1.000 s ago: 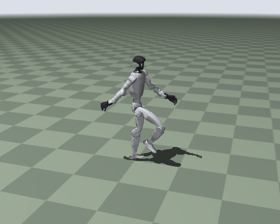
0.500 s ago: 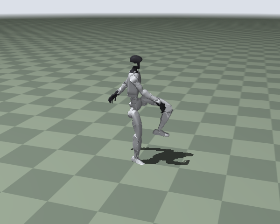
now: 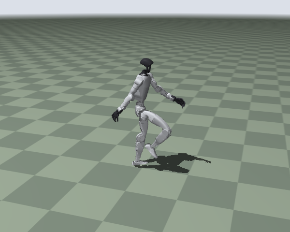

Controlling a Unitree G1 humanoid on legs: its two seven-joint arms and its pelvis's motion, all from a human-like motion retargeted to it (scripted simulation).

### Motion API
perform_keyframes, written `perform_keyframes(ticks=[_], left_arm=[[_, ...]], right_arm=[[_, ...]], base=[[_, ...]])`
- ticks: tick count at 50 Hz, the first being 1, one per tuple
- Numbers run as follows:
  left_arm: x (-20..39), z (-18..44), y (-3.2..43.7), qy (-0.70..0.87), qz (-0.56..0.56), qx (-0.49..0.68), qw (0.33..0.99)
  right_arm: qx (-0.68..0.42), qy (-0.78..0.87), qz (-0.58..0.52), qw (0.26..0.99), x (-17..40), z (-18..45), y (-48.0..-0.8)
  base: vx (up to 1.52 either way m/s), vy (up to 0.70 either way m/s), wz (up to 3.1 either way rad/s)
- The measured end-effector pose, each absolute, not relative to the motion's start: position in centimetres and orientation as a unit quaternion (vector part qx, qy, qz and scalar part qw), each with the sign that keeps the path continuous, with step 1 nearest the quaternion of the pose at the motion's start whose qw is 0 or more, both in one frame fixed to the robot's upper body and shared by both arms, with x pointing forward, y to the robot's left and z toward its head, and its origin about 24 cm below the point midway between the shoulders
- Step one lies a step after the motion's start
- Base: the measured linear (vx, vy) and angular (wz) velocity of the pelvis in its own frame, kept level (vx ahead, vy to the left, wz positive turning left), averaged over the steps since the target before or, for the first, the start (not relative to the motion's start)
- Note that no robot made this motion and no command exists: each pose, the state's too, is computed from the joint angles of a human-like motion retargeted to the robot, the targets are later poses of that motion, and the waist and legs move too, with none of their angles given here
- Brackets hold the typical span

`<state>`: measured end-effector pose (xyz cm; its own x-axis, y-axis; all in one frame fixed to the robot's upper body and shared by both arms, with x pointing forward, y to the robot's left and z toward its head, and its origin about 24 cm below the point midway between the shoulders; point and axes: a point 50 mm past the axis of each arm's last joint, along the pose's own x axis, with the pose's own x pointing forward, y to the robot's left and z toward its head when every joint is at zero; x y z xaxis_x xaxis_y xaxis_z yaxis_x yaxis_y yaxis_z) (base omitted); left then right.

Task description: In place motions

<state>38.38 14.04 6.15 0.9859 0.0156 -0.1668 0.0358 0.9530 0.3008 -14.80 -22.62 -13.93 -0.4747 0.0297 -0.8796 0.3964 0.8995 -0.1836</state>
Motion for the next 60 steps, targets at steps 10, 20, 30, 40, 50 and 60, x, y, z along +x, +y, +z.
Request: perform_keyframes(ticks=[10,20,30,40,50,60], left_arm=[[34.6,3.5,10.8,0.049,-0.128,0.122,0.983],[8.9,-17.1,16.9,0.563,0.012,0.008,0.826],[-9.4,-16.2,19.7,0.800,0.298,-0.085,0.513],[-4.5,-17.6,19.5,0.752,0.123,-0.025,0.648],[3.3,-18.1,16.6,0.661,0.084,-0.032,0.745],[2.2,-18.1,17.5,0.694,0.001,-0.030,0.719]], right_arm=[[0.072,0.864,-0.159,0.473,-15.7,-13.5,-23.0],[-0.024,0.701,0.097,0.706,4.6,-17.5,-20.0],[-0.175,0.514,0.361,0.758,17.5,-13.5,-16.6],[-0.186,0.559,0.317,0.743,10.7,-16.4,-16.5],[0.196,0.675,0.038,0.711,1.0,-17.9,-15.8],[-0.031,0.833,0.135,0.536,-4.4,-16.6,-20.8]], base=[[0.18,-0.09,-0.44],[0.12,-0.15,-0.79],[-0.03,-0.22,-0.47],[-0.02,-0.06,0.37],[-0.07,-0.04,0.16],[-0.01,0.01,-0.76]])
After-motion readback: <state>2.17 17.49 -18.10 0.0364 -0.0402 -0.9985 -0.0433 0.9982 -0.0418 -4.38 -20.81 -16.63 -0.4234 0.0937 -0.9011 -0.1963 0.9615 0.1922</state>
